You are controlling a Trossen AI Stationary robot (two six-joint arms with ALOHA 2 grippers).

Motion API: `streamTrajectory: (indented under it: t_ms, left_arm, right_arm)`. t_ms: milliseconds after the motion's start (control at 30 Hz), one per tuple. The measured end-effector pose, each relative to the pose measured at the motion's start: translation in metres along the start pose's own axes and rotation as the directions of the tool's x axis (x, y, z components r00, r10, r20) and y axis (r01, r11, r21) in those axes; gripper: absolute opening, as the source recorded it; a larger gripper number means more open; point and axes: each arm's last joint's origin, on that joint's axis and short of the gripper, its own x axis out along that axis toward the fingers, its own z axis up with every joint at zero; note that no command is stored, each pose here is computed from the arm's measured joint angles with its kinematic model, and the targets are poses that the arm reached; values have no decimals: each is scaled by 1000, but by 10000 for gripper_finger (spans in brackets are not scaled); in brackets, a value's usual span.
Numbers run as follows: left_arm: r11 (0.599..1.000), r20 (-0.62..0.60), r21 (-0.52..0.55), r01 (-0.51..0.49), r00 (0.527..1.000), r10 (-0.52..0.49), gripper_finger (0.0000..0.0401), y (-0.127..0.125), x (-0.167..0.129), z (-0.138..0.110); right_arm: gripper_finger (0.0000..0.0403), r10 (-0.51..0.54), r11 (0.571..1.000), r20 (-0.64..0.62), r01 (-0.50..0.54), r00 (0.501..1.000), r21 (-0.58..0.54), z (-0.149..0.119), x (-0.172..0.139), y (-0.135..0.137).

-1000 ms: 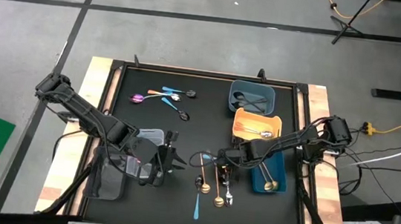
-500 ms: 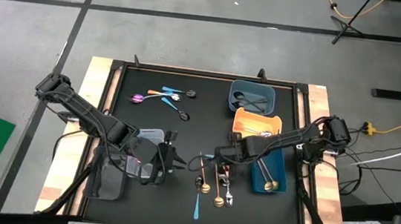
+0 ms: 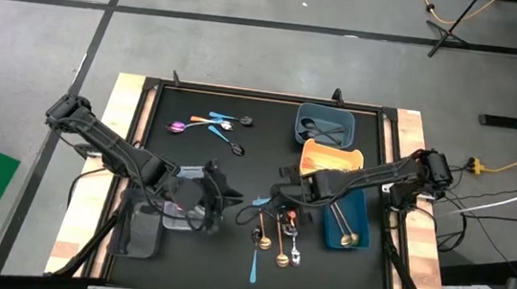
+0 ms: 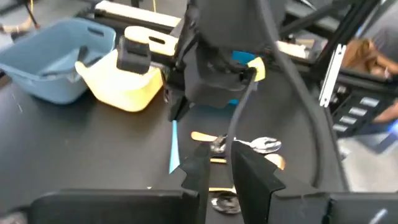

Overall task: Sort silverware by color (type)
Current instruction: Put the light blue spoon into the black bin

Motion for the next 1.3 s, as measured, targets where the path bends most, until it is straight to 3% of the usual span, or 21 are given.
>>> streamTrajectory:
  t_ms: [267,567,900,1300]
  left_arm:
    - [978,-3,-207,4,1000,-5,59,0,0,0]
    - [957,-12,-291,11,1000,-15,59,0,0,-1]
    - [935,-93,-354,-5,995,-29,59,-6,19,-16]
    - [919,-131,-394,-25,991,-30,59,-9,29,-24]
  right_arm:
    - [0,-150,957,107,171,983,-233,22,-21,13]
    - [0,-276,837,306,384,911,-390,48,-42,29]
    - [0,-308,796,444,483,842,-364,63,-49,27]
    - [0,-309,788,458,494,834,-367,64,-50,26]
